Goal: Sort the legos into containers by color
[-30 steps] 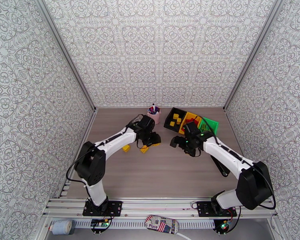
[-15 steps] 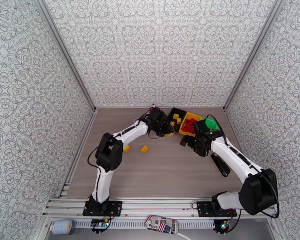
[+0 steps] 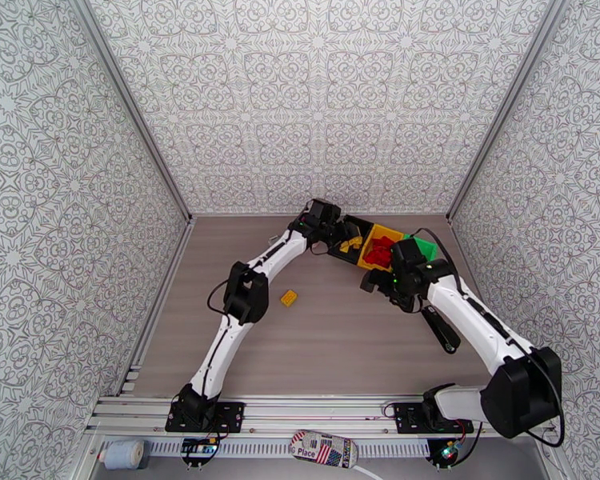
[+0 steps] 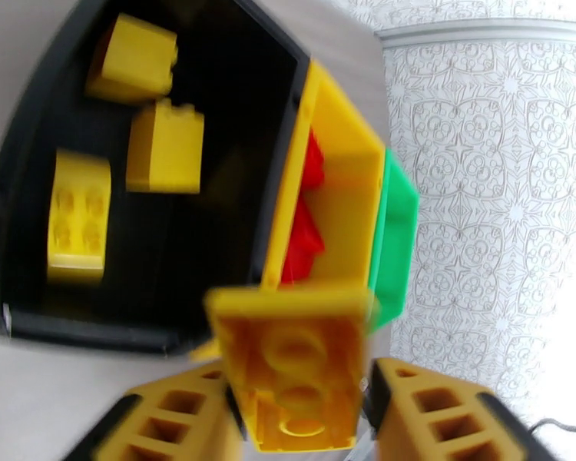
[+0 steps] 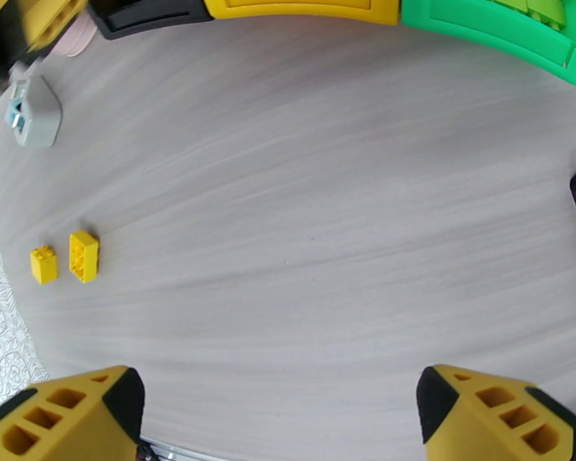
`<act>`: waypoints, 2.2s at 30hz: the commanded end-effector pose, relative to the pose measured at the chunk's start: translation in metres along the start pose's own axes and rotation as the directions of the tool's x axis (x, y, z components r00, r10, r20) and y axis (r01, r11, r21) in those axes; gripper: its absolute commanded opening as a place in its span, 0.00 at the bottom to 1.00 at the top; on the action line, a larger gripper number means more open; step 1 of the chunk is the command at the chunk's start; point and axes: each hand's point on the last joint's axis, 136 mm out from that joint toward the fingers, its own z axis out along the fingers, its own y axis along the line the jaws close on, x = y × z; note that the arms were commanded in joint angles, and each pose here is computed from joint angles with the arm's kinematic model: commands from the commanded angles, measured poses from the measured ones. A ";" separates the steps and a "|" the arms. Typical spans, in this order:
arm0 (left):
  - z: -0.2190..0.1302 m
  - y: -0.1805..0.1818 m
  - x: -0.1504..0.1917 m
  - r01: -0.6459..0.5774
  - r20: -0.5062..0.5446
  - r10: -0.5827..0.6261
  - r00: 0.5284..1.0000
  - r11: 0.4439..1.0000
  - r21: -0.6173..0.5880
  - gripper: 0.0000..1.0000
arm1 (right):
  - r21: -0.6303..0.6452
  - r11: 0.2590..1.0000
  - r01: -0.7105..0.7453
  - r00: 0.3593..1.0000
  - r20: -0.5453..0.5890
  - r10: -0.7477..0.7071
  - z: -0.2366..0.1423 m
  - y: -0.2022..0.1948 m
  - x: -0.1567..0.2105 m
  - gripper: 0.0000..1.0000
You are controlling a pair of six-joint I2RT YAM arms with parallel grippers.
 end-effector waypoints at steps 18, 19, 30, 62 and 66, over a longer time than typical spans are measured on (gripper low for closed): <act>-0.066 -0.036 0.062 -0.142 0.016 0.145 0.989 0.983 -0.114 0.74 | -0.094 0.994 0.061 0.998 0.019 -0.060 -0.017 0.003 0.014 0.95; -0.075 -0.034 0.068 -0.149 0.017 0.153 0.988 0.979 -0.137 0.73 | -0.098 0.993 0.063 0.998 0.018 -0.061 -0.017 0.004 0.014 0.94; -0.193 0.036 0.129 -0.237 -0.042 0.248 0.968 0.848 -0.473 0.75 | -0.139 0.987 0.084 0.994 -0.050 -0.092 0.003 0.015 0.037 0.87; -0.203 0.213 0.135 -0.422 -0.411 0.151 0.899 0.551 -0.720 0.73 | -0.157 0.970 0.188 0.956 -0.200 -0.217 0.041 0.060 0.103 0.92; -0.196 0.215 0.133 -0.430 -0.424 0.145 0.894 0.544 -0.721 0.67 | -0.151 0.971 0.185 0.956 -0.201 -0.214 0.042 0.061 0.101 0.92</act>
